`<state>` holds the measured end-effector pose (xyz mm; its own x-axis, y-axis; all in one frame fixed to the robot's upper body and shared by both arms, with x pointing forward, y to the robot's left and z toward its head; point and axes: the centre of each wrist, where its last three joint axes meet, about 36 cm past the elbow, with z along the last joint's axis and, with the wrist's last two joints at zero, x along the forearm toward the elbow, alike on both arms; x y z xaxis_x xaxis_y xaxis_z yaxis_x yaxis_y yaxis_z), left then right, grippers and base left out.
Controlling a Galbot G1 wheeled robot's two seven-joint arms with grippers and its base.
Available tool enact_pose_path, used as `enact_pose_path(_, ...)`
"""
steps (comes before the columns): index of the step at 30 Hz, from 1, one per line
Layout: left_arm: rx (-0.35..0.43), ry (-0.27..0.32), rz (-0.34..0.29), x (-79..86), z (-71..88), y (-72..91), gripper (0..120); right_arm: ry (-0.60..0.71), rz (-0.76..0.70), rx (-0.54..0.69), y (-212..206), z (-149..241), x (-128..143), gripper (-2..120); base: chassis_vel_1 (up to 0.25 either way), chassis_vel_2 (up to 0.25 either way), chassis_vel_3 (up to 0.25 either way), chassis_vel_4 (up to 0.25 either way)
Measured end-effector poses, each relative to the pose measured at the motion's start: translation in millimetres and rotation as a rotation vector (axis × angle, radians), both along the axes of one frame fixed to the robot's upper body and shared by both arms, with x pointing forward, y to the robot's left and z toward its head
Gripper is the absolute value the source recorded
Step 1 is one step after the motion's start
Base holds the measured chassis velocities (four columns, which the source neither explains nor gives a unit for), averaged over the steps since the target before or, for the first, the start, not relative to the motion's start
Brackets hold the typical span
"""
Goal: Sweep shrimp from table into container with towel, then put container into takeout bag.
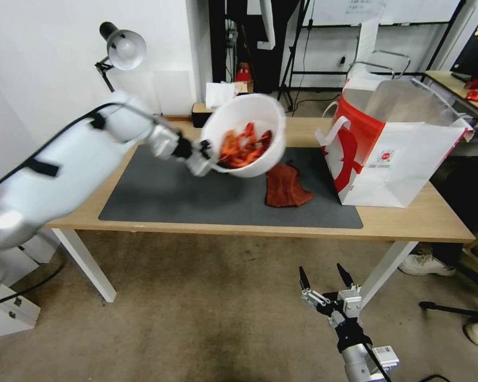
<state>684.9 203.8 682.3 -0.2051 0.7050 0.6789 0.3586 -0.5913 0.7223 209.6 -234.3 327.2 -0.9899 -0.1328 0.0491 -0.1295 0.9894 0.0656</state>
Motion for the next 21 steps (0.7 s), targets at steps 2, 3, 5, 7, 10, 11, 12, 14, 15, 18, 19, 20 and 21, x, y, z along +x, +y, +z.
enact_pose_path(2,-0.003,-0.009,-0.005,11.0,6.2,-11.8,0,-0.001,-0.004,-0.001,0,0,-1,100,0.0,0.0,0.0,0.0)
enact_pose_path(3,-0.011,-0.014,-0.009,20.3,11.7,-24.4,0,-0.001,-0.007,-0.001,1,0,-2,100,0.0,0.0,0.0,0.0)
enact_pose_path(5,-0.022,-0.019,-0.017,32.6,19.9,-44.4,0,-0.001,-0.011,-0.001,2,-1,-3,100,0.0,0.0,0.0,0.0)
enact_pose_path(7,-0.026,-0.025,-0.027,38.7,25.8,-57.6,0,-0.001,-0.012,-0.001,3,-1,-3,100,0.0,0.0,0.0,0.0)
enact_pose_path(10,-0.036,-0.036,-0.035,49.3,39.2,-79.8,0,-0.002,-0.015,-0.001,4,-1,-3,100,0.0,0.0,0.0,0.0)
enact_pose_path(11,-0.044,-0.041,-0.036,54.9,47.9,-91.5,0,-0.002,-0.015,-0.001,4,-1,-3,100,0.0,0.0,0.0,0.0)
enact_pose_path(12,-0.053,-0.044,-0.033,60.6,56.3,-101.7,0,-0.002,-0.017,-0.001,5,-2,-3,100,0.0,0.0,0.0,0.0)
enact_pose_path(14,-0.062,-0.049,-0.028,65.4,64.1,-109.1,0,-0.002,-0.017,-0.001,5,-2,-4,100,0.0,0.0,0.0,0.0)
enact_pose_path(15,-0.077,-0.053,-0.026,71.1,73.4,-116.7,0,-0.002,-0.017,0.0,5,-3,-4,100,0.0,0.0,0.0,0.0)
enact_pose_path(18,-0.098,-0.064,-0.026,78.6,85.5,-129.0,0,-0.002,-0.018,0.002,6,-4,-4,100,0.0,0.0,0.0,0.0)
enact_pose_path(19,-0.108,-0.075,-0.025,81.5,92.5,-136.3,0,-0.002,-0.019,0.004,7,-5,-4,100,0.0,0.0,0.0,0.0)
enact_pose_path(20,-0.115,-0.082,-0.027,82.2,96.3,-141.7,0,-0.002,-0.018,0.004,7,-5,-5,100,0.0,0.0,0.0,0.0)
enact_pose_path(21,-0.125,-0.09,-0.028,82.4,100.5,-147.3,0,-0.002,-0.017,0.004,7,-6,-5,100,0.0,0.0,0.0,0.0)
